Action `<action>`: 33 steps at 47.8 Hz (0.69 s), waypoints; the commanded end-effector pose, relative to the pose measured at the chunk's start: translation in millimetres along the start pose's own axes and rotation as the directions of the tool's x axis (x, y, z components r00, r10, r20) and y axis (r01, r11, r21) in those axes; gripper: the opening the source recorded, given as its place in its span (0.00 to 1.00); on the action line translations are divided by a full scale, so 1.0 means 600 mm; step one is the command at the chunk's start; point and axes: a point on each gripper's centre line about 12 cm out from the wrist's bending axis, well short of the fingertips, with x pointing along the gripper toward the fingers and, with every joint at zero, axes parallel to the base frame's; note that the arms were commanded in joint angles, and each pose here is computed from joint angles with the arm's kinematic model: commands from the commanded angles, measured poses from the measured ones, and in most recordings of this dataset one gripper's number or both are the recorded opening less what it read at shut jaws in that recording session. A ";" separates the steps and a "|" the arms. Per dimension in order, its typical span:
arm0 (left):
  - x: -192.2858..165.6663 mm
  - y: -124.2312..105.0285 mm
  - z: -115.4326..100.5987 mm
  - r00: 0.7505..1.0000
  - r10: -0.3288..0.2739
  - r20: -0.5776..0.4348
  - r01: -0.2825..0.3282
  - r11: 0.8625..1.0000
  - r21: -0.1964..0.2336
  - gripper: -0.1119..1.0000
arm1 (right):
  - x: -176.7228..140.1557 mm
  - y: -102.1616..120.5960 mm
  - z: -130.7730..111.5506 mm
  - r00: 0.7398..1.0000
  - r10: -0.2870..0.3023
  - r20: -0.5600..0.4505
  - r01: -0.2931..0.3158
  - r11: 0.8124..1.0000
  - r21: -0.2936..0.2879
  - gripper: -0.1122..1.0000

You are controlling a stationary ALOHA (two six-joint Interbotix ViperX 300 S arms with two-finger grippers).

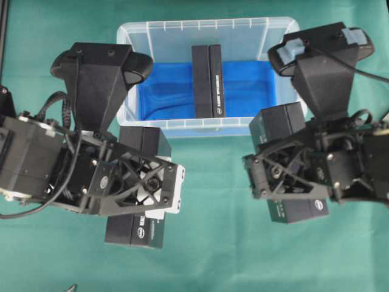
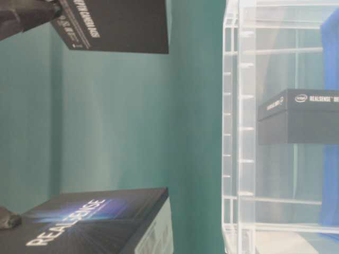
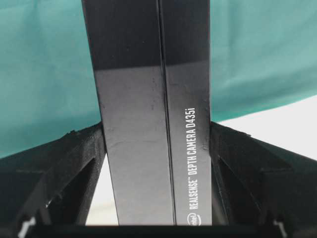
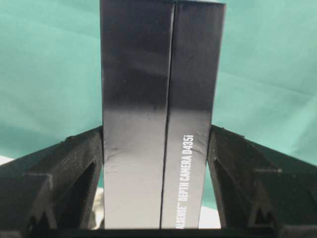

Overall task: Take the box out of the case with both arms.
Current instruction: 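Carry both boxes forward over the case rim toward the table front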

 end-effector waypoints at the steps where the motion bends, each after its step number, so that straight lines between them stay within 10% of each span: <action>1: -0.028 0.005 0.001 0.999 -0.039 -0.003 0.039 0.999 -0.001 0.68 | -0.027 -0.003 0.000 0.999 0.034 -0.005 -0.034 0.999 0.001 0.70; 33: -0.028 0.009 0.006 1.000 -0.015 0.012 0.015 1.000 -0.007 0.68 | -0.028 -0.004 -0.006 1.000 0.016 -0.006 -0.016 1.000 0.003 0.70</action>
